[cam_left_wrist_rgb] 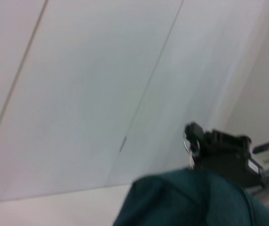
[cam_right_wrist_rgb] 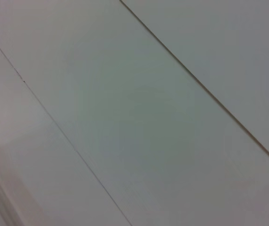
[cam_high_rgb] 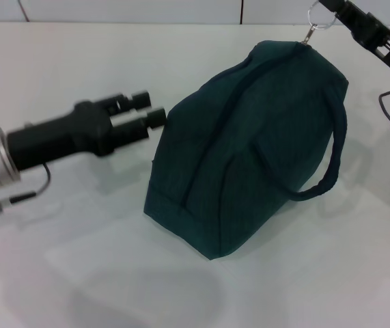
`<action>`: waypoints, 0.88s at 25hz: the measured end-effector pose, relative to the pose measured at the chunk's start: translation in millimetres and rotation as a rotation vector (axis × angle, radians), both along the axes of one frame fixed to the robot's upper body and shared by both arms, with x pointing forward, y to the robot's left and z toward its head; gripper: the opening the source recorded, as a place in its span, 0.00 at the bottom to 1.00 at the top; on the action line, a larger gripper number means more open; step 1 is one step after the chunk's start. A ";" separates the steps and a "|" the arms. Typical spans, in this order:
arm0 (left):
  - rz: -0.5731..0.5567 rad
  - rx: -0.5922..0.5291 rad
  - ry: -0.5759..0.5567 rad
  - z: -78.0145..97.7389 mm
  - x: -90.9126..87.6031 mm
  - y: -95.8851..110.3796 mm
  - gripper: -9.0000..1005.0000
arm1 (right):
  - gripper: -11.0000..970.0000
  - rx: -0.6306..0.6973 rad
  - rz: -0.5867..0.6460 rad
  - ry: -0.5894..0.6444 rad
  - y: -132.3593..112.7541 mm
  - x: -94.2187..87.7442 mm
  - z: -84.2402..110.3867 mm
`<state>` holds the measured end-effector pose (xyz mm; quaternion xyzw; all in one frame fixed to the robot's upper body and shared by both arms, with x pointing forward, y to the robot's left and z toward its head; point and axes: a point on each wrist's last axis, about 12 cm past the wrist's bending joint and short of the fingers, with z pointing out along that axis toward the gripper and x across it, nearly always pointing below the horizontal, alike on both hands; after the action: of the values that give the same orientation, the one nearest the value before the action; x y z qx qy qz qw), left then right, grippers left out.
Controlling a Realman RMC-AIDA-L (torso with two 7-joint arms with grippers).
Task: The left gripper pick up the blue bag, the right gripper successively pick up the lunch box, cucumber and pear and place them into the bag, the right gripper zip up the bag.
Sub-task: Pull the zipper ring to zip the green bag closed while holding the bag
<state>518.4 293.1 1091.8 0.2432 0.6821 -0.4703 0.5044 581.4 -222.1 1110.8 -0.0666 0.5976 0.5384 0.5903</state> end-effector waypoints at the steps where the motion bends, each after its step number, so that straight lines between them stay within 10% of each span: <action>1: 0.000 0.000 0.000 0.0 0.0 0.0 0.45 | 0.03 0.000 0.000 0.000 0.0 0.0 0.0; 6: -0.082 0.081 -0.001 43.2 19.6 -4.2 0.59 | 0.03 -0.005 -0.005 0.003 -0.6 1.0 -0.2; 14: -0.233 0.338 0.026 127.5 48.3 -67.5 0.70 | 0.03 -0.012 -0.013 0.010 -1.3 1.9 -1.8; 22: -0.218 0.512 0.021 153.2 54.5 -127.2 0.80 | 0.03 -0.017 -0.020 0.016 -1.7 2.5 -2.8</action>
<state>573.0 165.9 1245.0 0.4298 0.7538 -0.3365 0.3657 583.9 -223.9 1108.0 -0.0615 0.6076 0.5278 0.5903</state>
